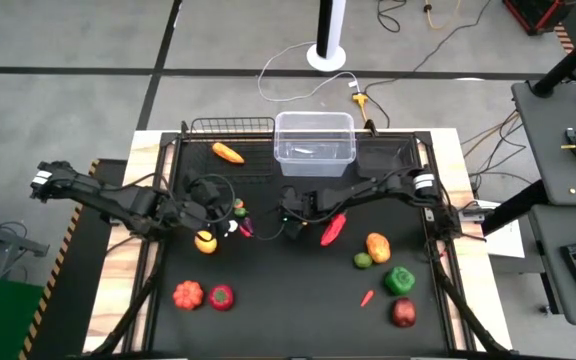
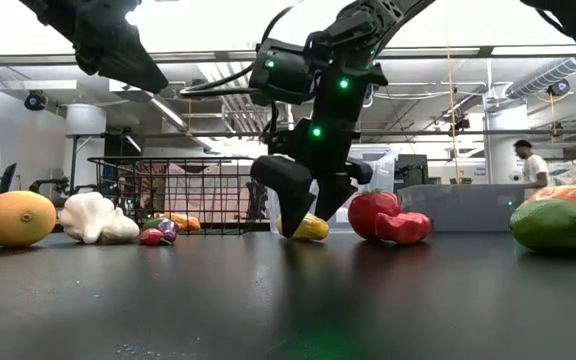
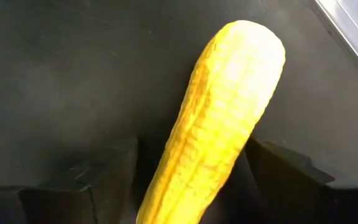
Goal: Sort produce into baskets
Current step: Put the yellow corn into the wire basket
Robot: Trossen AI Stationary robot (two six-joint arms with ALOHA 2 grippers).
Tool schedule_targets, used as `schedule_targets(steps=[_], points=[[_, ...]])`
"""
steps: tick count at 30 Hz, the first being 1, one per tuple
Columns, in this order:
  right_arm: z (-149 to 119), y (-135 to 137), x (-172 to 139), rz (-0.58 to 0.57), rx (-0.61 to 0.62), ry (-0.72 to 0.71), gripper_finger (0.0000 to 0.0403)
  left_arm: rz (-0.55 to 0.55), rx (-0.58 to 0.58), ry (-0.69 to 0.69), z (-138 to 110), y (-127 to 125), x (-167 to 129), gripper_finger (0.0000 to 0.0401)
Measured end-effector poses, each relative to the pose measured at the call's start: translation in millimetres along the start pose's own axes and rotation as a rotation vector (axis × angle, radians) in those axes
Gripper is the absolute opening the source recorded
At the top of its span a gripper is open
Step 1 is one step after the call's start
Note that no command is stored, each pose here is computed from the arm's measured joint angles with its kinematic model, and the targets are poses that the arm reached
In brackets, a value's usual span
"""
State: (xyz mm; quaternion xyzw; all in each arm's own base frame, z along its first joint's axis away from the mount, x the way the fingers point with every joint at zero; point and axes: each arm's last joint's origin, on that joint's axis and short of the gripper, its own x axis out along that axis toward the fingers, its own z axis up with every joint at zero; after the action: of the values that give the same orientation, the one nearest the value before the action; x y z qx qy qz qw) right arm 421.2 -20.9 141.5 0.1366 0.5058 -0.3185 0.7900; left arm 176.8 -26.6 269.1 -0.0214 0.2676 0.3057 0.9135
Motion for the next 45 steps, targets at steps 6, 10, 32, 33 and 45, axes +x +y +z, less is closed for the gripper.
schedule_targets(steps=[6,10,32,33,45], points=[[0,0,1,0.0,0.0,0.0,0.0224,0.016,0.003,-0.005,0,0,1,0.0194],[0,0,0,0.001,0.0,0.0,0.0172,0.03,-0.001,-0.009,0,-1,2,0.0194],[57,-34,-125,0.271,-0.179,-0.267,0.012,0.037,-0.007,0.003,-1,-4,6,0.0194],[62,-41,-131,0.266,-0.187,-0.286,0.0119,0.036,-0.007,0.002,-1,-4,6,0.0194],[98,-127,-145,0.129,-0.167,-0.345,0.012,0.029,-0.006,0.008,-2,-5,6,0.0194]])
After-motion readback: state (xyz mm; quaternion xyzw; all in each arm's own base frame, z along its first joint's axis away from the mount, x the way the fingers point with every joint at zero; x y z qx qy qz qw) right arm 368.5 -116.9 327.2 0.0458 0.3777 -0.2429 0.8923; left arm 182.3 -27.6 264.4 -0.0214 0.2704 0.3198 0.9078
